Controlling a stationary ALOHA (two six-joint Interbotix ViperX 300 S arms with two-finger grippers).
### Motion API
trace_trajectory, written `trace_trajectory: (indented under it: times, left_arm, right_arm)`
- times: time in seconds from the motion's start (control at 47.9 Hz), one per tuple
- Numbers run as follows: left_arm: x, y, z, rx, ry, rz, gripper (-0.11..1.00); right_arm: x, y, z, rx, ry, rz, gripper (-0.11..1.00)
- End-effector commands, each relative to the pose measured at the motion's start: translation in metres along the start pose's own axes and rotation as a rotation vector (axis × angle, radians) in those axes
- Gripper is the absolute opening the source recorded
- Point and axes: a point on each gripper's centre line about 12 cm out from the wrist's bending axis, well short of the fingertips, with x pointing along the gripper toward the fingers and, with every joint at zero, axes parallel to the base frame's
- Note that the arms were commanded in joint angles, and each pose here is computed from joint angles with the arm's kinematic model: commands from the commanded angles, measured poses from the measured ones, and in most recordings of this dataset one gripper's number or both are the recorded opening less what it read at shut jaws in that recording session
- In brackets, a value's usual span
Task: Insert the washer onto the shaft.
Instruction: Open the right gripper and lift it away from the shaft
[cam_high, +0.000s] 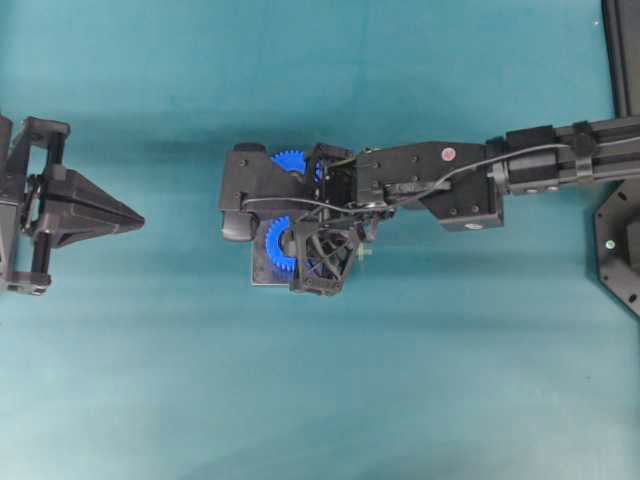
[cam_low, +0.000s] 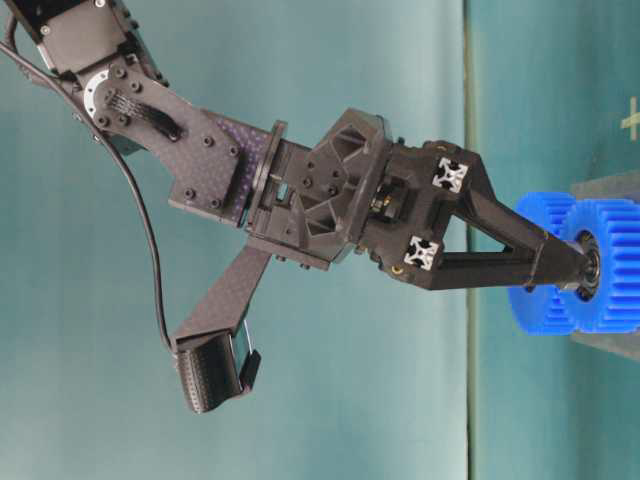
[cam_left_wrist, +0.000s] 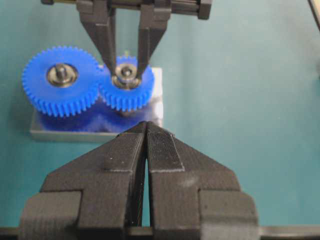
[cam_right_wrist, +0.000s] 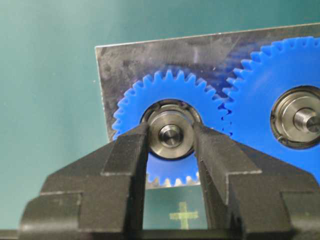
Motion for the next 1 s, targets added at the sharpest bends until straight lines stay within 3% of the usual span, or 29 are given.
trace_trajectory:
  times: [0.0, 0.146, 0.292, 0.355, 0.522, 0.773, 0.856, 0.982]
  left_arm:
    - [-0.002, 0.0, 0.006, 0.002, -0.024, -0.002, 0.01]
    - [-0.004, 0.0, 0.006, 0.0, -0.029, -0.002, 0.01]
    - [-0.005, 0.0, 0.005, 0.001, -0.034, -0.002, 0.01]
    - [-0.005, 0.0, 0.005, 0.0, -0.032, -0.002, 0.01]
    - [-0.005, 0.0, -0.004, 0.001, -0.012, -0.002, 0.01]
    - [-0.018, 0.001, -0.012, 0.005, -0.049, -0.004, 0.01]
    - [-0.03, 0.001, -0.01, 0.001, -0.112, -0.008, 0.01]
    - [-0.046, 0.0, -0.009, 0.003, -0.185, -0.015, 0.01]
  right_arm:
    - [-0.011, 0.009, 0.006, 0.0, -0.029, 0.016, 0.31]
    - [-0.011, 0.009, 0.007, 0.001, -0.032, 0.016, 0.35]
    - [-0.013, 0.009, 0.008, 0.001, -0.033, 0.016, 0.76]
    - [-0.016, 0.008, 0.009, 0.0, -0.04, 0.014, 0.83]
    - [-0.04, 0.001, 0.006, 0.012, -0.078, 0.01, 0.79]
    - [-0.082, -0.005, -0.032, 0.023, -0.139, 0.014, 0.74]
    - [-0.094, -0.006, -0.042, 0.023, -0.194, 0.019, 0.63]
    - [-0.101, -0.009, -0.055, 0.028, -0.274, 0.022, 0.34]
